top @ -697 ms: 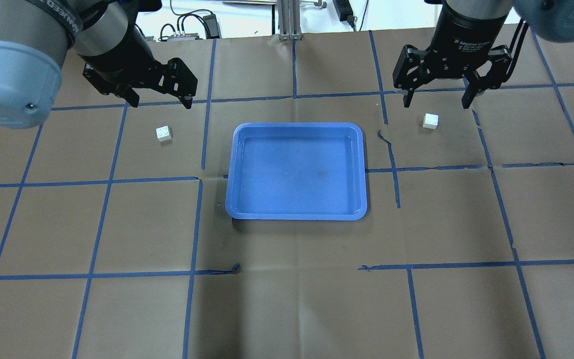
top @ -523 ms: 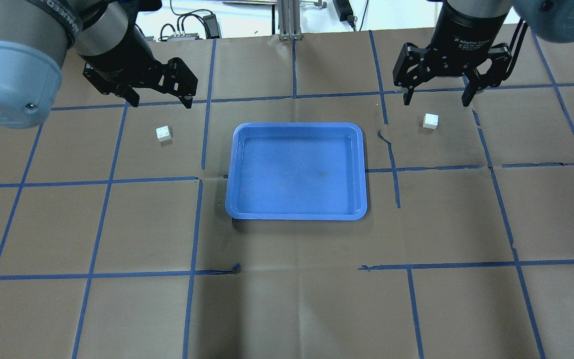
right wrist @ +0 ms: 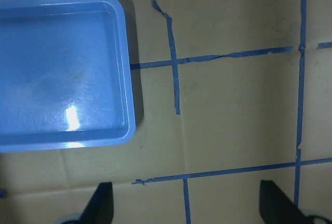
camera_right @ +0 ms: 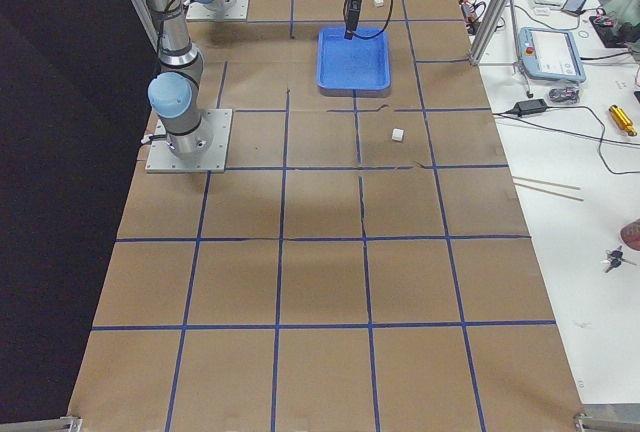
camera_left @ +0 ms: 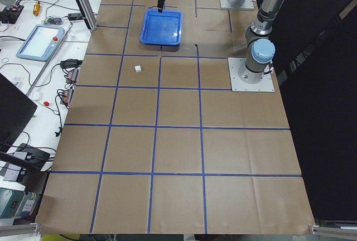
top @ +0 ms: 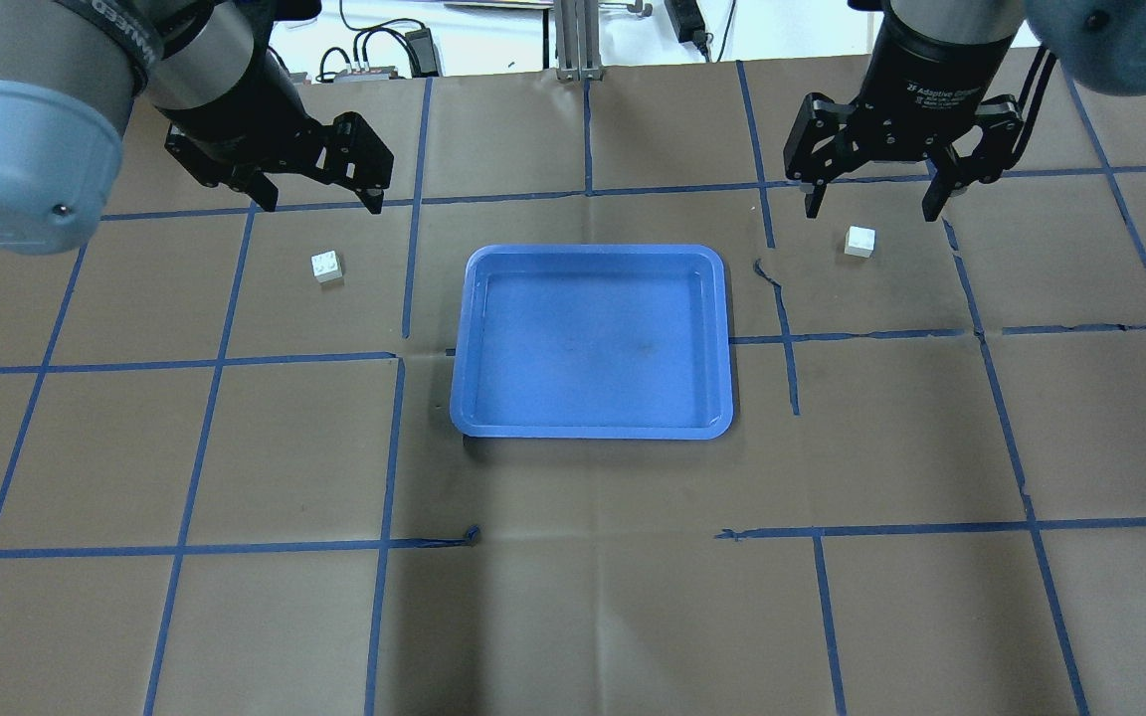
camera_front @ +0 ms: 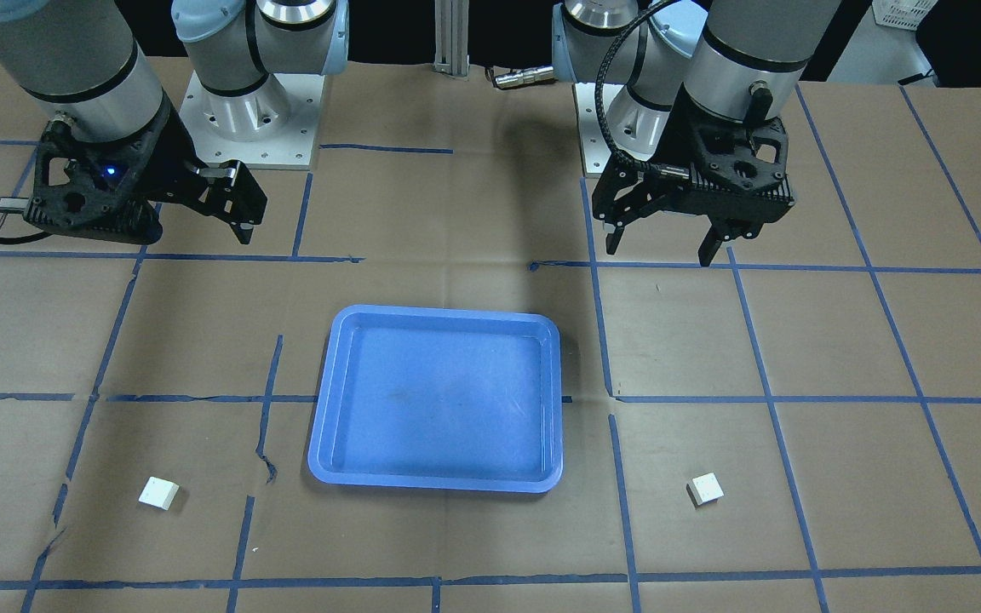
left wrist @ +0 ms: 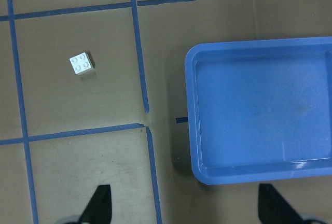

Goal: Assemble white blocks and place on blue tray

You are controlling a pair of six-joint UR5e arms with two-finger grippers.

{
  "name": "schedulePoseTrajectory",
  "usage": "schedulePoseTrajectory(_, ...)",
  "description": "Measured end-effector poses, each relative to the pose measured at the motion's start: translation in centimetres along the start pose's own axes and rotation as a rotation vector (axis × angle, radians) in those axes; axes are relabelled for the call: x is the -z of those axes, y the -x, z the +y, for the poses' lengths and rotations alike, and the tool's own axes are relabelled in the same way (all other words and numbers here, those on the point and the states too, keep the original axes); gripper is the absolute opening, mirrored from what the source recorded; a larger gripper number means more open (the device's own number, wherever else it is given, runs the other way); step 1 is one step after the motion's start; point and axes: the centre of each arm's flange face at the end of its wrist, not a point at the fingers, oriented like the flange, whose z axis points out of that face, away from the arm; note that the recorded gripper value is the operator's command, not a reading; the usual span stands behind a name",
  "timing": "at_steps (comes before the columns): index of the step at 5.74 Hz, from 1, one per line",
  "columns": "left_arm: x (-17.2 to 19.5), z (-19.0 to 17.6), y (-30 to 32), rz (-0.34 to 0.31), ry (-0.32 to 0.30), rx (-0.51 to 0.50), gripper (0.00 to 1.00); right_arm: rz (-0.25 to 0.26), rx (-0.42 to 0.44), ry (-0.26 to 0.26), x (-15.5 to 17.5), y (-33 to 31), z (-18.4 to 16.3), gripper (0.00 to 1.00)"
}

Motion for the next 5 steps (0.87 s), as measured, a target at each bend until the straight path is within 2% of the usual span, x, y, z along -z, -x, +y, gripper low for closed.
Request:
schedulePoseTrajectory(2, -0.8, -0.6, 1.3, -0.005, 0.013, -0.023, 0.99, 0.002, 0.022, -0.004, 0.2, 0.0, 0.1, 1.00)
schedulePoseTrajectory(3, -2.6, -1.8, 3.3, -0.007, 0.030, -0.040, 0.99, 0.006, 0.109, -0.009, 0.5, -0.2, 0.0, 1.00)
schedulePoseTrajectory(5, -8.2, -4.8, 7.8, 0.001, 0.072, -0.165, 0.99, 0.015, 0.464, -0.014, 0.4, -0.6, -0.4, 1.00)
